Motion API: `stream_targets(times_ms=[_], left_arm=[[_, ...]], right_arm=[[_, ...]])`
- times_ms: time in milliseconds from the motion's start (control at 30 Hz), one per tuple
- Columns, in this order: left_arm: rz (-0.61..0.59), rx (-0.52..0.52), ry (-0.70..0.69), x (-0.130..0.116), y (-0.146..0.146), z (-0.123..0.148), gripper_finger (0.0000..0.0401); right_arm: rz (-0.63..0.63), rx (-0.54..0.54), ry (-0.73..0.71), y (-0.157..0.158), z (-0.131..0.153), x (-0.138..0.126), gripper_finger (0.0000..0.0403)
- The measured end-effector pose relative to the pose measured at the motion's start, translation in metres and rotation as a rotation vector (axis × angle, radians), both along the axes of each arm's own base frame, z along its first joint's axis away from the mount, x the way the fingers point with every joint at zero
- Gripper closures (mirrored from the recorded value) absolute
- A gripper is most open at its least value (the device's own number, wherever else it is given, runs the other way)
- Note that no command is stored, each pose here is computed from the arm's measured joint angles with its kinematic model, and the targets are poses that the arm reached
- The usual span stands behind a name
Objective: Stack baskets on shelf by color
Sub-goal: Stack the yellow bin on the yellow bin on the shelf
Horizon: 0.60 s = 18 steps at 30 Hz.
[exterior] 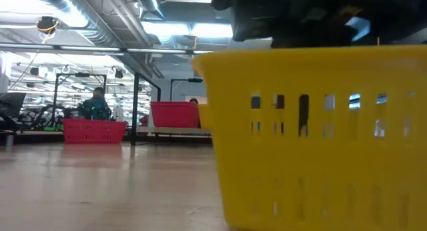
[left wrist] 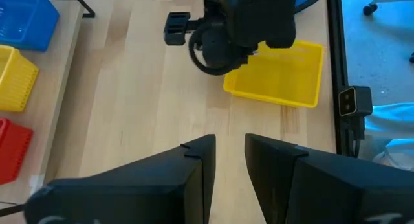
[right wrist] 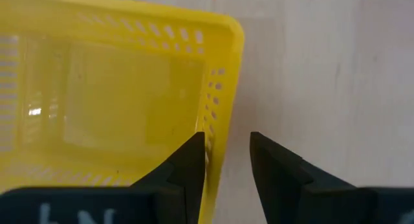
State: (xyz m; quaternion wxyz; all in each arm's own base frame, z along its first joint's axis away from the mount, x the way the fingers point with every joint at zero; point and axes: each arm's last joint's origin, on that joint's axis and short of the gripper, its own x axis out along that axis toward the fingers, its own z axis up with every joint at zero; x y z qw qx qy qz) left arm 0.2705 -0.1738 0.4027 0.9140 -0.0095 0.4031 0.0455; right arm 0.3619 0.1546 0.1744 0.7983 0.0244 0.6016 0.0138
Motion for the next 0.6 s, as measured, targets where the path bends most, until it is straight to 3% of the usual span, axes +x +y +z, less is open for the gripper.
stream_targets(times_ms=[367, 600], left_arm=[[-0.001, 0.000, 0.000, 0.000, 0.000, 0.000, 0.0327], [0.000, 0.000, 0.000, 0.000, 0.000, 0.000, 0.0327]], right_arm=[[-0.045, -0.006, 0.019, -0.016, -0.008, 0.009, 0.0288], [-0.060, -0.008, 0.023, -0.024, -0.009, 0.011, 0.0358]])
